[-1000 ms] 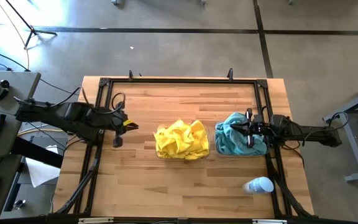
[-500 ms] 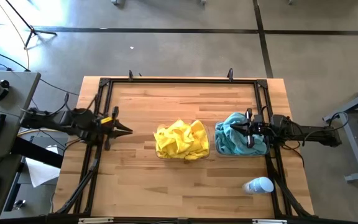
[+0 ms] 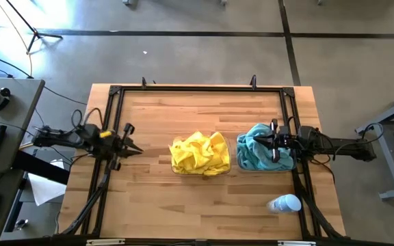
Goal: Sort microfiber towel by color & place in baskets
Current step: Return to Home Position
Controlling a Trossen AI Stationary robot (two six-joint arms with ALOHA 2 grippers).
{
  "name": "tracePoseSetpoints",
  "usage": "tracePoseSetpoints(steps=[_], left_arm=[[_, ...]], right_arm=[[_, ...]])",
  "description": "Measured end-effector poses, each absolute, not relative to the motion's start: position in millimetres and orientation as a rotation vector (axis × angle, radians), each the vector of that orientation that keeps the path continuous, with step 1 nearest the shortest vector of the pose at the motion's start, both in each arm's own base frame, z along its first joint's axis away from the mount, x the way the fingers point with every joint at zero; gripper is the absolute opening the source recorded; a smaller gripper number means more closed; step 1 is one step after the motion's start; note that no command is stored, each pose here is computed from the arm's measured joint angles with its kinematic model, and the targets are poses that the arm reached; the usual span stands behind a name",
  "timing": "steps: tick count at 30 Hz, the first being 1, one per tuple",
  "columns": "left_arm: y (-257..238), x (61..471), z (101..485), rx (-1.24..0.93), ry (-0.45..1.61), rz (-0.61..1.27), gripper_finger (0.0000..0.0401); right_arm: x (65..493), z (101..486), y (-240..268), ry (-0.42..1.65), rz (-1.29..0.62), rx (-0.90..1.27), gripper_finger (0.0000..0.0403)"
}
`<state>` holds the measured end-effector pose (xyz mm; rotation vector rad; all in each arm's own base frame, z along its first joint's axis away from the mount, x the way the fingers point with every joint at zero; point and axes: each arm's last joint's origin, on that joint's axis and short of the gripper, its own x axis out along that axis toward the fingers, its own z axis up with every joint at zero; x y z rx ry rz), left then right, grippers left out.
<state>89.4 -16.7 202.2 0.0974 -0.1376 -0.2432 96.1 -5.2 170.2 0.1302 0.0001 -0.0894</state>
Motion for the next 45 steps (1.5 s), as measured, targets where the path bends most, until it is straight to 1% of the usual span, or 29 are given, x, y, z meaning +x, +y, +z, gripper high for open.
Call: tracePoseSetpoints(steps=[4,5,13,19,24,45], left_arm=[[-15,94,189,0.077,-0.227,-0.209,0.0021],[-14,94,187,0.072,-0.223,-0.198,0.0021],[-4,97,177,0.053,-0.112,-0.071,0.0021],[1,97,169,-0.066,-0.030,0.054,0.0021],[1,97,169,-0.102,-0.026,0.066,0.0021],[1,97,169,-0.103,-0.026,0.065,0.0021]], right_arm=[[96,170,-5,0.000,-0.091,0.130,0.0000],[96,170,-5,0.001,-0.091,0.130,0.0000],[96,170,-5,0.002,-0.091,0.130,0.0000],[96,170,-5,0.002,-0.091,0.130,0.0000],[96,170,-5,0.002,-0.091,0.130,0.0000],[96,170,-5,0.002,-0.092,0.130,0.0000]])
